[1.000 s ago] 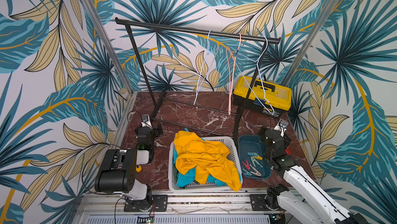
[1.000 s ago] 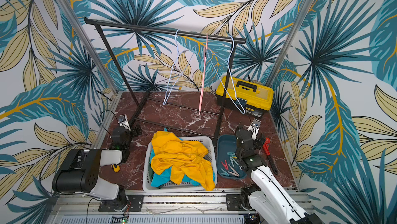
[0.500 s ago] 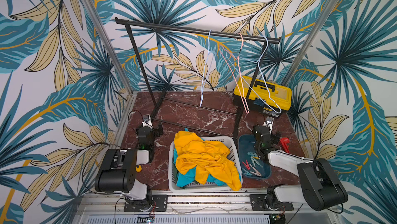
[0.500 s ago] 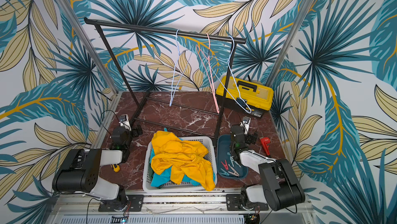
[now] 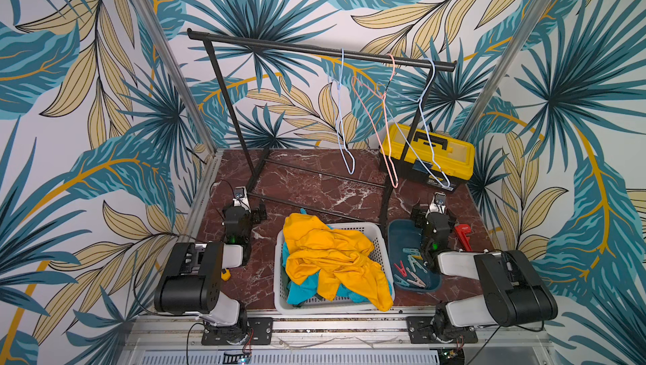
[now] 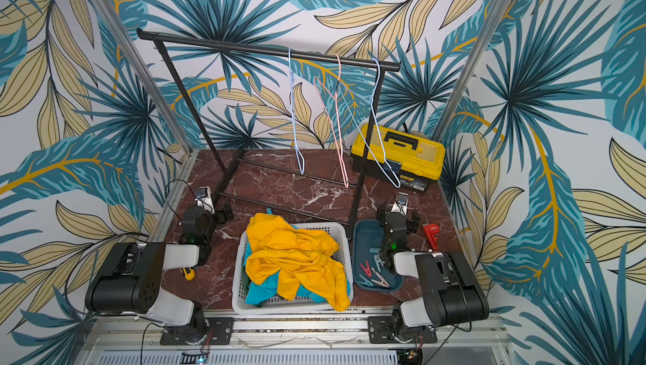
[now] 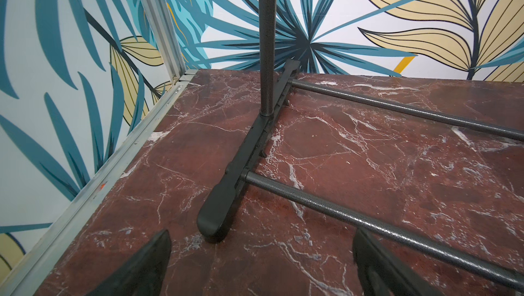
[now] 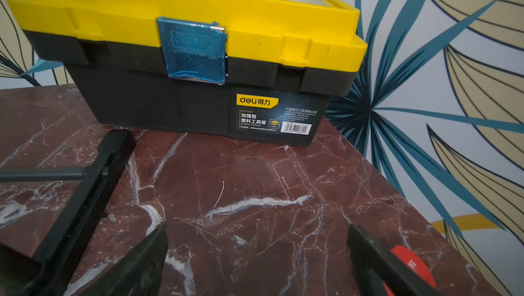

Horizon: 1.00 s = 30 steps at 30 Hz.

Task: Remove the clothespins securing t-shirts to the hanger
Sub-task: Reset both arms

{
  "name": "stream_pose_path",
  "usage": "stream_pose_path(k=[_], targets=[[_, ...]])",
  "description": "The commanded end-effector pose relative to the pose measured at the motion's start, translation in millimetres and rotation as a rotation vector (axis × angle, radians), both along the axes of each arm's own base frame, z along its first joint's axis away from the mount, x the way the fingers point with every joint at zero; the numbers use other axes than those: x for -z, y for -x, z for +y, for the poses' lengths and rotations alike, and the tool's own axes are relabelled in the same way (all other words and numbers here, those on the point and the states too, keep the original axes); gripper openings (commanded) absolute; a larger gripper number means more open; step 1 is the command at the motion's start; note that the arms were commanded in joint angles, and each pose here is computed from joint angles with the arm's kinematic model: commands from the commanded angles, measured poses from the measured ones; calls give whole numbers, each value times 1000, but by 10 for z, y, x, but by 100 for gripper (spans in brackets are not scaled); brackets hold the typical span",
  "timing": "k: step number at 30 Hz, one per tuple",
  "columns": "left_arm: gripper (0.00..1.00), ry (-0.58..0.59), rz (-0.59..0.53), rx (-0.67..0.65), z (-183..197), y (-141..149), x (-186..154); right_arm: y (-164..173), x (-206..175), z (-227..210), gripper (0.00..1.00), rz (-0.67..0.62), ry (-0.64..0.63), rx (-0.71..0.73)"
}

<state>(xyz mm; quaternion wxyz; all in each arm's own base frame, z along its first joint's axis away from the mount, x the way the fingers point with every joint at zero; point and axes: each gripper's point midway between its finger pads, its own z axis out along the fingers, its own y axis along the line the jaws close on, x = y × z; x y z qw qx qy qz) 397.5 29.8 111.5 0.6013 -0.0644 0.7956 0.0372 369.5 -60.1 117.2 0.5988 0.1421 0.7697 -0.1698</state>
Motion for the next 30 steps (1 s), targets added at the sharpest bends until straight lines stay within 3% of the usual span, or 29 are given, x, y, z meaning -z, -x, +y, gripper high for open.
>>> stream_pose_path(k=[1,21,23,30], targets=[[99,-9,-19,13,-22,-45,-51,-136,45,69,99,40,-65,-58],[99,-10,-20,17,-29,-51,-52,-150,29,16,99,28,-81,-57],[99,-13,-17,85,-136,-76,-47,-150,31,16,99,28,-82,-57],[100,-15,-17,119,-186,-70,-45,-150,29,19,99,28,-81,-58]])
